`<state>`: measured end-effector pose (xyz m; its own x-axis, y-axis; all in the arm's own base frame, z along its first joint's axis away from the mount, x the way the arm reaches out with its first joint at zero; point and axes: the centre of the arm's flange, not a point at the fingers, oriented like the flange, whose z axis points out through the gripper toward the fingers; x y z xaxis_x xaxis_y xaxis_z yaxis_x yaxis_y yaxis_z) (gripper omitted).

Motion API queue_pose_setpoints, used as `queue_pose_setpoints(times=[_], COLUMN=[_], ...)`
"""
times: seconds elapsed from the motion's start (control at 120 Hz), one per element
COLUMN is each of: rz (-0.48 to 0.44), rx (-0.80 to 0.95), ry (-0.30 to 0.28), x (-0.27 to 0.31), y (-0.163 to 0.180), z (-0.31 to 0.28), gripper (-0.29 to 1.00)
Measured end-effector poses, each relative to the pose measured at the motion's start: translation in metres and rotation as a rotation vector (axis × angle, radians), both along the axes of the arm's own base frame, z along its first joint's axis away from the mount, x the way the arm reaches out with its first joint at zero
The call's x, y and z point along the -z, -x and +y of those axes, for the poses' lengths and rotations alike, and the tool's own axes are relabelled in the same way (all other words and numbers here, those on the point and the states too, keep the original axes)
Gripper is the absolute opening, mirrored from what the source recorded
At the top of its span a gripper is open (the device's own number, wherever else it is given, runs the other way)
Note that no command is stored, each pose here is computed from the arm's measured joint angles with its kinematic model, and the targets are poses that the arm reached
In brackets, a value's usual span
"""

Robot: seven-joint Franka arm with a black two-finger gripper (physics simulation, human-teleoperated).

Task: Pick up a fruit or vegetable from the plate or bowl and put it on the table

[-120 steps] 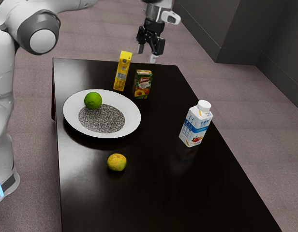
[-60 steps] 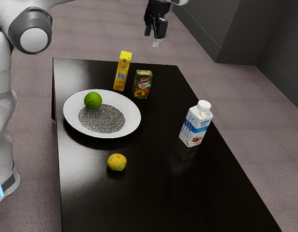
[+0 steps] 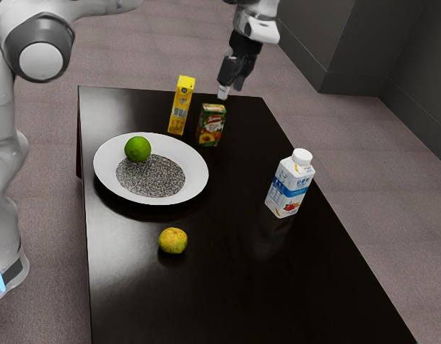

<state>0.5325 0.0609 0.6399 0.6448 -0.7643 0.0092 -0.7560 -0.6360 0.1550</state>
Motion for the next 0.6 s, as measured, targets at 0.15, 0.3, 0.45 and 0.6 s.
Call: queue_pose_setpoints(times=[0.15,0.3,0.45,0.6], rz=[-0.075,-0.145,-0.203,-0.154], rx=[0.164,0.292,0.431,0.559], ry=[0.051,0.029,0.055,0.051], x=[0.027,0.027,0.030,0.089], y=[0.044,0.047,0.094,0.117], z=[0.030,0.041,0.050,0.042], gripper=[0.69,0.68,0.69,0.69])
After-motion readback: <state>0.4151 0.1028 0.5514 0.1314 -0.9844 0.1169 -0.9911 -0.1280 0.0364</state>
